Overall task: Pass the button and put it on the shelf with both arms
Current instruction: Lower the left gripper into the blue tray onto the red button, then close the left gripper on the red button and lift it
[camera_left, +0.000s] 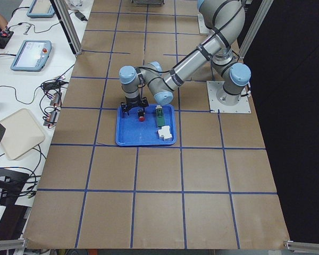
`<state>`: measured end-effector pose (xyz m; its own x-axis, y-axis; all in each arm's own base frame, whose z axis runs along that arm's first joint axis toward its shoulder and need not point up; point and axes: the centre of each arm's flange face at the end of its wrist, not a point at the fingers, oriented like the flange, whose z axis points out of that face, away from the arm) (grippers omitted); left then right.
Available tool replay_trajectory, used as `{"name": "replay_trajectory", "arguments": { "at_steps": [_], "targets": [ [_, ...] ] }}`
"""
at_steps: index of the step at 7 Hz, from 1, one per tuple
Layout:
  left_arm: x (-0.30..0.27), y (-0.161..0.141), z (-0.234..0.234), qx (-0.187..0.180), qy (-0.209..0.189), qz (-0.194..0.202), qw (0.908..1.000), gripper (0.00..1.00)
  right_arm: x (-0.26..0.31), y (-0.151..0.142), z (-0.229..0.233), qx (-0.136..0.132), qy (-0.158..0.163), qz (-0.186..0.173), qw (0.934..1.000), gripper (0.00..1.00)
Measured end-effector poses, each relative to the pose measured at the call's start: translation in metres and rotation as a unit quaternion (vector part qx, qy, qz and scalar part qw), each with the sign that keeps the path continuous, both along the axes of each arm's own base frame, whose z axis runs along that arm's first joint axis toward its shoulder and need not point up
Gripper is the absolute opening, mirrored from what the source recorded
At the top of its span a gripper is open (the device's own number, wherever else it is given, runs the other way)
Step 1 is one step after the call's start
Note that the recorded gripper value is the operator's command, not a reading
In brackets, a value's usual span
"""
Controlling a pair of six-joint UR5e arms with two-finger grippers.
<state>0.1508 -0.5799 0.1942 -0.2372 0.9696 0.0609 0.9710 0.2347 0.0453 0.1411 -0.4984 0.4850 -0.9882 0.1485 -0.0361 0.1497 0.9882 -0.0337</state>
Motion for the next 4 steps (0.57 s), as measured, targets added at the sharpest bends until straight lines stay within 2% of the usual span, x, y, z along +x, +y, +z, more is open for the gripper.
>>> {"name": "replay_trajectory", "arguments": {
  "at_steps": [1,2,3,4],
  "targets": [
    [0.0,0.005,-0.011,0.012,0.003,-0.008,0.9999,0.73,0.0,0.0,0.0,0.0,0.0,0.0,1.0,1.0],
    [0.004,0.011,-0.019,0.021,0.006,-0.007,0.9997,0.37,-0.001,0.0,0.0,-0.001,0.0,0.001,1.0,1.0],
    [0.009,0.016,-0.021,0.023,0.008,-0.004,0.9997,0.06,-0.001,-0.002,0.001,-0.005,0.0,0.002,1.0,1.0],
    [0.012,0.018,-0.019,0.021,0.007,-0.005,0.9997,0.0,-0.003,-0.007,-0.002,-0.01,0.0,0.0,1.0,1.0]
  ]
}}
